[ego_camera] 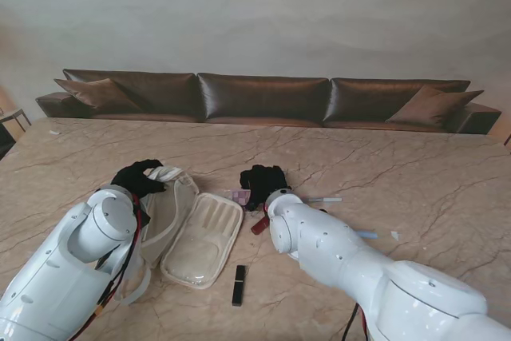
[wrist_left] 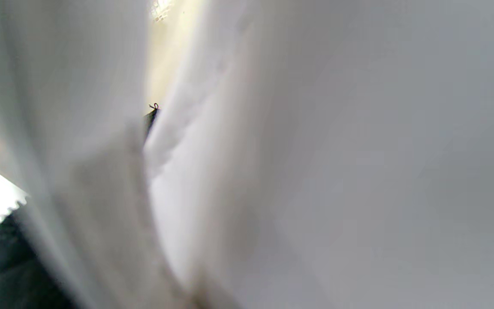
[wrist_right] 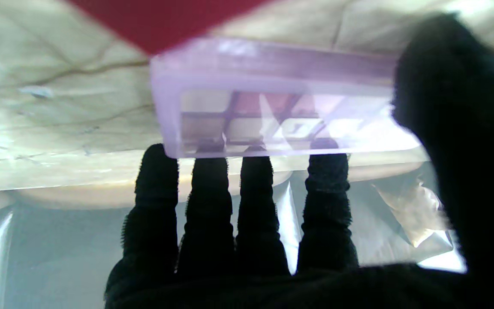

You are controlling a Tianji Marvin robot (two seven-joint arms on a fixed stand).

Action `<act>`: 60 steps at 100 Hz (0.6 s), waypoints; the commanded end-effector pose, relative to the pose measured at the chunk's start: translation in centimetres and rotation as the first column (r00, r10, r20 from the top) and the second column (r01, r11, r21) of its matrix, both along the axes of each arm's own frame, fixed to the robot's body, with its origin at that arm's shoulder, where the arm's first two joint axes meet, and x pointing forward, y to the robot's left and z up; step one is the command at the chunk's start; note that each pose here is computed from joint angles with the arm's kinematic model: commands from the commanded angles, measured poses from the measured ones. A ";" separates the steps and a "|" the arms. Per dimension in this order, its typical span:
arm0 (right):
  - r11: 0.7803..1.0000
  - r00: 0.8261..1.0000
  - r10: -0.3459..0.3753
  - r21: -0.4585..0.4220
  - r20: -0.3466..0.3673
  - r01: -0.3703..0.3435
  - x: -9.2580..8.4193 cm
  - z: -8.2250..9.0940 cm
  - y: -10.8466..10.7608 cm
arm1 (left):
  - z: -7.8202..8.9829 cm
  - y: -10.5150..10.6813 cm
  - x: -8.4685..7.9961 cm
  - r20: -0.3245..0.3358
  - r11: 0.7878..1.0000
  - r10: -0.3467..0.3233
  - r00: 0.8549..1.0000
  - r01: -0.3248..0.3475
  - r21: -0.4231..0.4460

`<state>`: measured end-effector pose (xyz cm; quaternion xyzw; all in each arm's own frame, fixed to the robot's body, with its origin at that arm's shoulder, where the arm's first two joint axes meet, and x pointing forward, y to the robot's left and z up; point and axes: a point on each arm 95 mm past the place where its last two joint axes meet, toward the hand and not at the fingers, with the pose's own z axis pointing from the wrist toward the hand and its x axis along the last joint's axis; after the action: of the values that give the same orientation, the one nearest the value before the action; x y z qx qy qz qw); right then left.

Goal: Pack the cosmetics bag

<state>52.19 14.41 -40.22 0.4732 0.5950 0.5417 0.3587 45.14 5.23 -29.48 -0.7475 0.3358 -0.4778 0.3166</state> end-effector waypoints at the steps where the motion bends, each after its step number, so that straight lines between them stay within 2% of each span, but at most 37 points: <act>1: 1.000 0.998 -0.013 0.009 -0.054 0.014 -0.8 -1.3 0.0 | -0.3 -0.4 -0.1 -0.009 1.000 0.001 1.000 -0.001 -0.017; 22: 0.997 0.999 -0.038 0.071 -0.022 0.039 -0.7 -1.3 0.0 | -0.4 -0.4 -0.1 -0.013 1.000 0.008 1.000 -0.008 -0.021; 46: 0.991 0.999 -0.038 0.132 0.038 0.032 -0.7 -1.2 -0.1 | -0.5 -0.4 -0.2 -0.018 1.000 0.013 1.000 -0.013 -0.025; 60: 0.989 0.999 -0.033 0.149 0.034 0.028 -0.6 -1.0 -0.2 | -0.5 -0.4 -0.2 -0.021 1.000 0.013 1.000 -0.014 -0.027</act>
<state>52.15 14.24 -40.53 0.4921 0.5333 0.5913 0.3517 45.20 5.22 -29.55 -0.7533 0.3275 -0.4756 0.3149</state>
